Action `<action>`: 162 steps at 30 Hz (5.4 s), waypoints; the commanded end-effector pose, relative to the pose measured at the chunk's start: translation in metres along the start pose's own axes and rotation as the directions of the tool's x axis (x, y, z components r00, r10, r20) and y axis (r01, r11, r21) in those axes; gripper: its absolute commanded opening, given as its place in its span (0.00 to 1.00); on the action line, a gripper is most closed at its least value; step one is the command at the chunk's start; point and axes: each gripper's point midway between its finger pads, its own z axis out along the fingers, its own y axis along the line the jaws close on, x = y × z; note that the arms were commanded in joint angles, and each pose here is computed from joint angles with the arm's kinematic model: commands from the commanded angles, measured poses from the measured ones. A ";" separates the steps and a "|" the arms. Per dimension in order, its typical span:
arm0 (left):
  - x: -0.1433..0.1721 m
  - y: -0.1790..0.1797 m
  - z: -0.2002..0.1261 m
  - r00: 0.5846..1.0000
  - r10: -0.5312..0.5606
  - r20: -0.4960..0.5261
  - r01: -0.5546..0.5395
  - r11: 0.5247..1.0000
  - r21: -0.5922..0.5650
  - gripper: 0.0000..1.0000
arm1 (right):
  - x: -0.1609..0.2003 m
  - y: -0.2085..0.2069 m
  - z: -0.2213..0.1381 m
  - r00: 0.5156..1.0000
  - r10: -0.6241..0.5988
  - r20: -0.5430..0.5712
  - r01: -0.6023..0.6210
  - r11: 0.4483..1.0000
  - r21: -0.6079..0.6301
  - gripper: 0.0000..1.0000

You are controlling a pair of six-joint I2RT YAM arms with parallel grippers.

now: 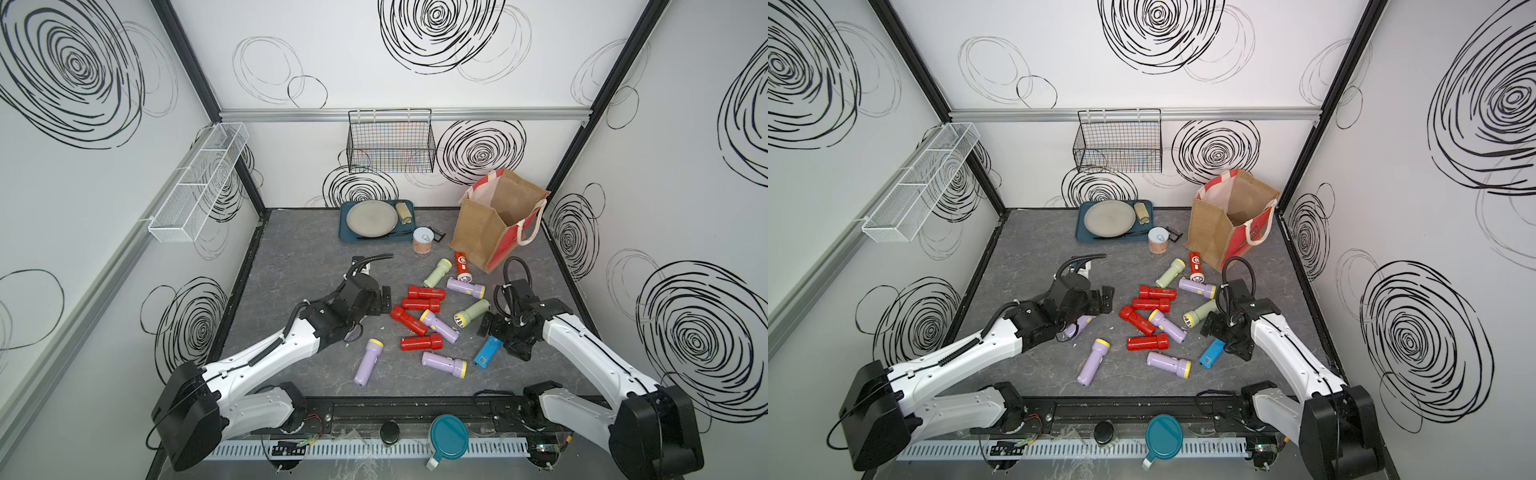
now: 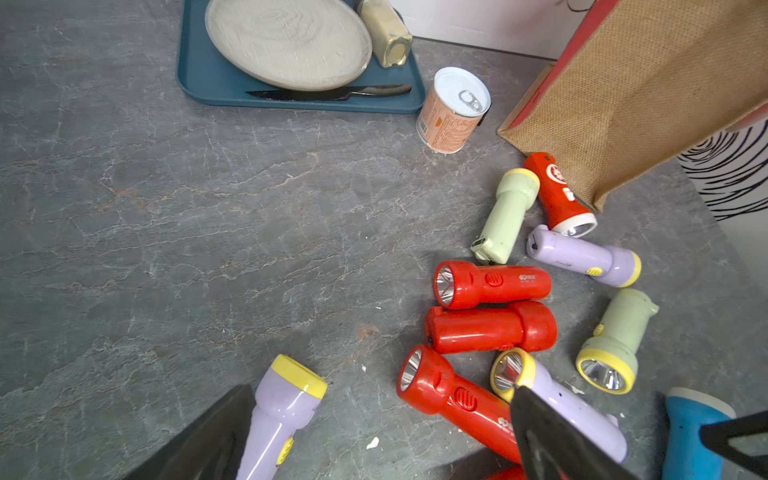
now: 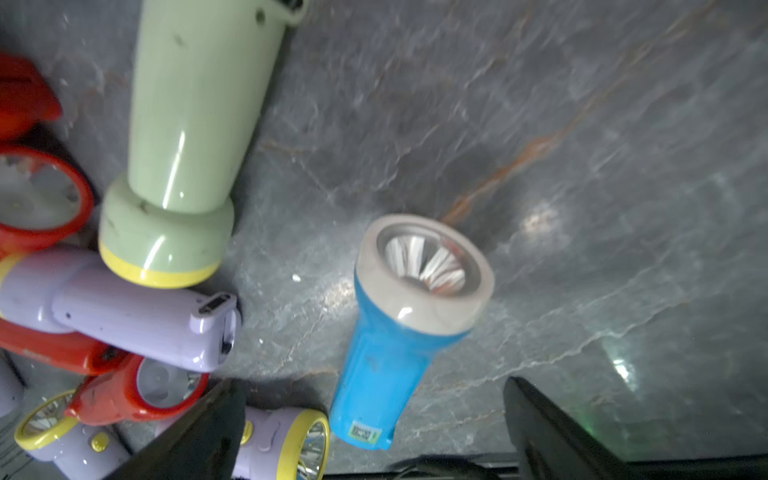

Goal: Put the flashlights into the tote bags
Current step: Pick up the flashlight from the center of the board, then place the flashlight in the canvas bag, then pick up the flashlight from the center of the board.

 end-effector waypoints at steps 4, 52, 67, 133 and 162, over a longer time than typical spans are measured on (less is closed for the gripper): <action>-0.004 -0.001 -0.007 0.998 -0.046 0.037 0.045 0.999 0.020 0.99 | 0.035 -0.014 0.015 0.997 0.039 -0.071 -0.036 0.998 0.042 0.94; 0.002 -0.048 0.000 0.998 -0.066 0.016 0.062 0.984 0.168 0.99 | -0.128 0.134 -0.235 0.712 -0.246 0.657 0.396 0.914 -0.086 0.00; -0.019 -0.058 -0.011 0.998 -0.034 0.046 0.026 0.987 0.158 0.99 | -0.282 0.126 -0.259 0.633 -0.015 0.774 0.166 0.979 -0.118 0.00; -0.019 -0.051 -0.003 0.999 -0.029 0.038 0.025 0.995 0.101 0.99 | -0.343 0.166 -0.238 0.607 -0.179 0.774 0.203 0.977 0.066 0.78; 0.058 0.085 0.061 0.884 0.118 -0.452 -0.217 0.961 -0.174 0.99 | -0.081 0.230 -0.131 0.775 -0.358 0.521 0.543 0.798 -0.260 0.96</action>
